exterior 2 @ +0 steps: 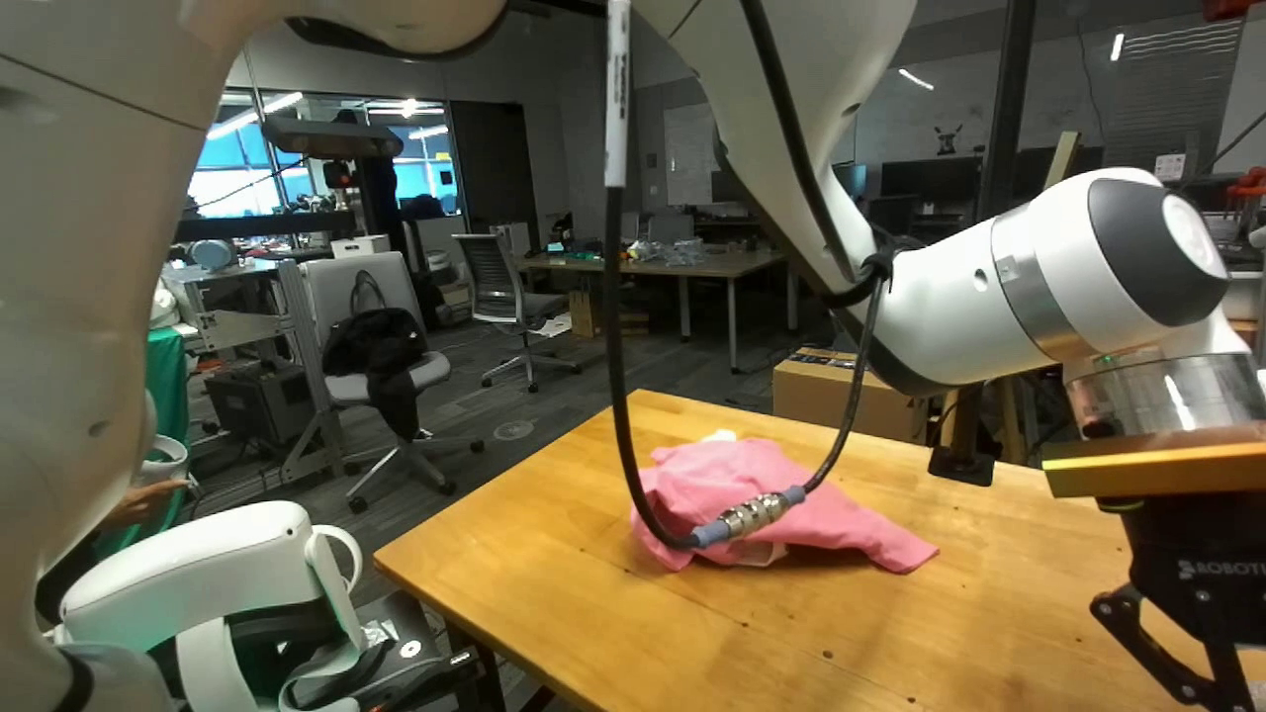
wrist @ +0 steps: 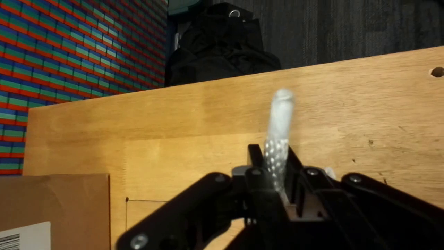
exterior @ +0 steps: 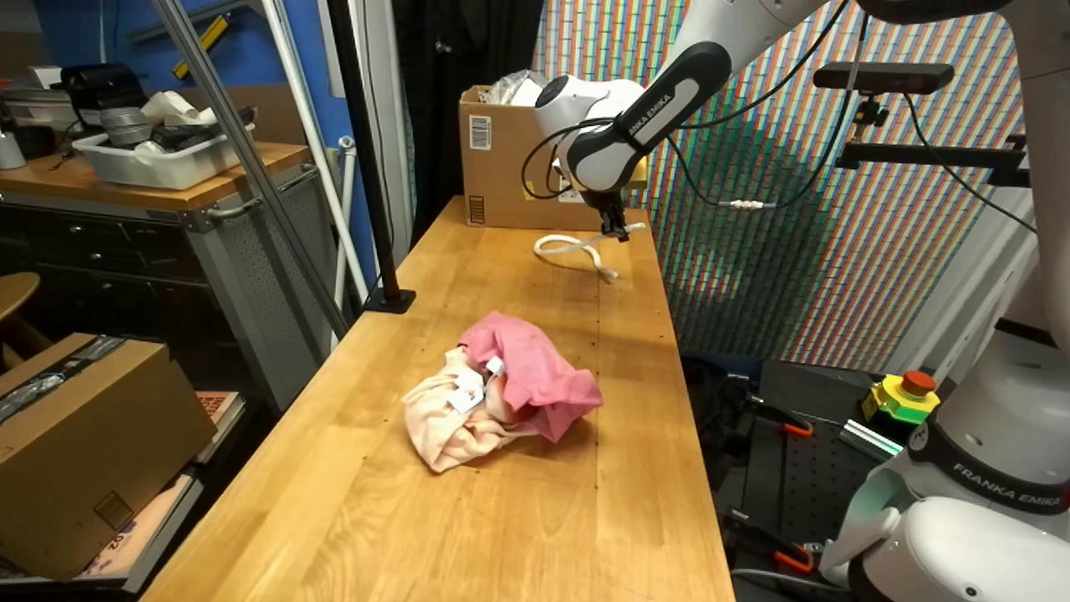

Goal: Spread the objects and the clothes across the table

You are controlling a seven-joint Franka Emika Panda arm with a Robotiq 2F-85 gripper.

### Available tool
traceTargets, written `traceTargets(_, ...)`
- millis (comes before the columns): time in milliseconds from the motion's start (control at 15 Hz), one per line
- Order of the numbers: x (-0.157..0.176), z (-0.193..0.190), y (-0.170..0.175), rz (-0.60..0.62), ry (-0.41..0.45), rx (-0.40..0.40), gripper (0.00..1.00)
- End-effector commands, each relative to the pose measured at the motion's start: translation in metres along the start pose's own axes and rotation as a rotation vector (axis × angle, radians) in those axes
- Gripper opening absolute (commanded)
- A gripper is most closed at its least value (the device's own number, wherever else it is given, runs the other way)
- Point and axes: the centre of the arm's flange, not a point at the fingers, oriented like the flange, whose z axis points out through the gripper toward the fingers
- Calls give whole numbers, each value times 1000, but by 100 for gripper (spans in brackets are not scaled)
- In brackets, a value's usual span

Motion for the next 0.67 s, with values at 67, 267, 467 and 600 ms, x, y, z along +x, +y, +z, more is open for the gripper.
traceTargets(67, -5, -7, -7, -30, 18, -20, 59)
traceTargets(267, -9, -25, -18, -56, 13, -22, 81)
traceTargets(467, -18, -67, -36, -76, 24, -7, 99)
traceTargets(600, -24, -100, -54, -94, 15, -3, 100)
